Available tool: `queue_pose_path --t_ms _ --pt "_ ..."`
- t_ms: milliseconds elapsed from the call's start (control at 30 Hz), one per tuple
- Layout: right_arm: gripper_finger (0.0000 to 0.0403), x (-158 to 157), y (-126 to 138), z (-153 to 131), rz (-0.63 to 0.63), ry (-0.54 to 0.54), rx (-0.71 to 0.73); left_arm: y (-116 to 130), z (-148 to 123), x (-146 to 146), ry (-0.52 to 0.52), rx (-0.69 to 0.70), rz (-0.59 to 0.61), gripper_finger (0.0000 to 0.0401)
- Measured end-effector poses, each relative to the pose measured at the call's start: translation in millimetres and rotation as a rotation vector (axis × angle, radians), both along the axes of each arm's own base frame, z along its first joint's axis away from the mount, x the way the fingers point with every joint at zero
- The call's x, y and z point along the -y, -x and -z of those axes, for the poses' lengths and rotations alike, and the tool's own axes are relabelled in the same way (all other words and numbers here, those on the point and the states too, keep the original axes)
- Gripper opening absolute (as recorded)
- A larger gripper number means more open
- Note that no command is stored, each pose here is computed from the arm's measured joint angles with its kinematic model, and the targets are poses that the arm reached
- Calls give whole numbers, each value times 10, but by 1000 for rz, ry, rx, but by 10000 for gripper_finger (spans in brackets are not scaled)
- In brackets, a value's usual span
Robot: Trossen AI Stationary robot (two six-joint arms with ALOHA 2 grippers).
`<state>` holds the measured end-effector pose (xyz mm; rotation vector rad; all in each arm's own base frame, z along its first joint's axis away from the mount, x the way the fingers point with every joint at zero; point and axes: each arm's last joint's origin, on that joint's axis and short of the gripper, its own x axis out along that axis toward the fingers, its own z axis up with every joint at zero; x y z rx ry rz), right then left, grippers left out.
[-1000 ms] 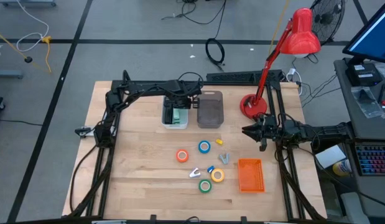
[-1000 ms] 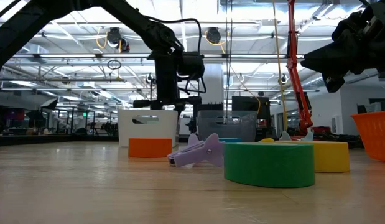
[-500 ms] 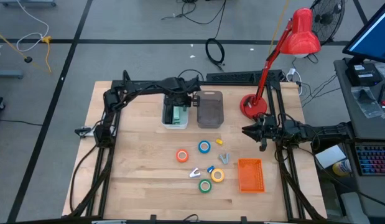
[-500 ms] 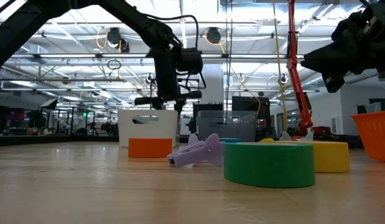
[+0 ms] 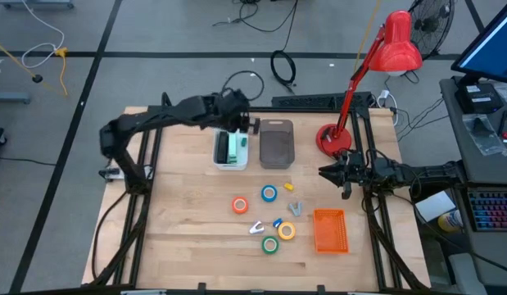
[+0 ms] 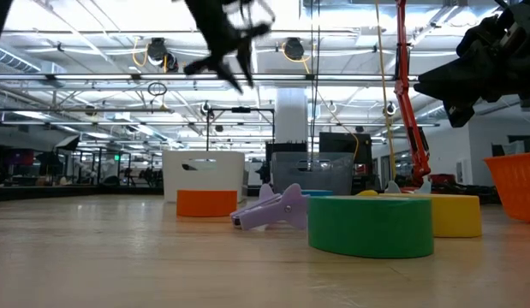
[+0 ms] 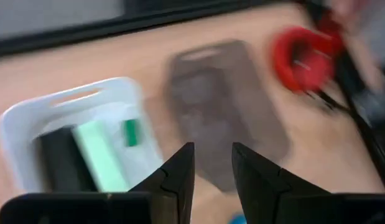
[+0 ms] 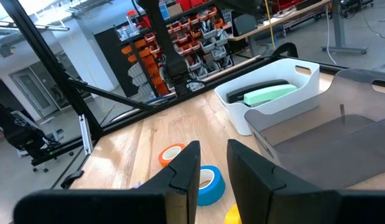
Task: Pick and place Stapler, Stapler remover, tape
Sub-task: Put the yellow stapler into the white bin
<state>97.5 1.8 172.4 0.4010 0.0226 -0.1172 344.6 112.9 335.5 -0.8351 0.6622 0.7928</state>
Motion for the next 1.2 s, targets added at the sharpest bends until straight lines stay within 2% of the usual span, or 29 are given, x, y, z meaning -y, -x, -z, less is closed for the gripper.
queue_pose_path --t_ms 167,300,400,567,767,967,1200 --pt "73 0 0 0 0 0 0 -117 -166 532 -158 49 306 108" --pt "73 0 0 0 0 0 0 -266 -125 885 -266 53 513 108" --pt "73 0 0 0 0 0 0 -394 0 1072 -347 16 648 108" --pt "73 0 -1 3 0 7 -4 -630 169 1304 -481 39 818 108" --pt "73 0 -1 3 0 8 -5 -880 539 1491 -623 -31 1019 108" --pt "73 0 -2 3 0 8 -6 -1029 865 1535 -720 -122 1162 108" --pt "73 0 -2 5 -1 2 -7 -1075 931 1422 -681 -100 1165 108"
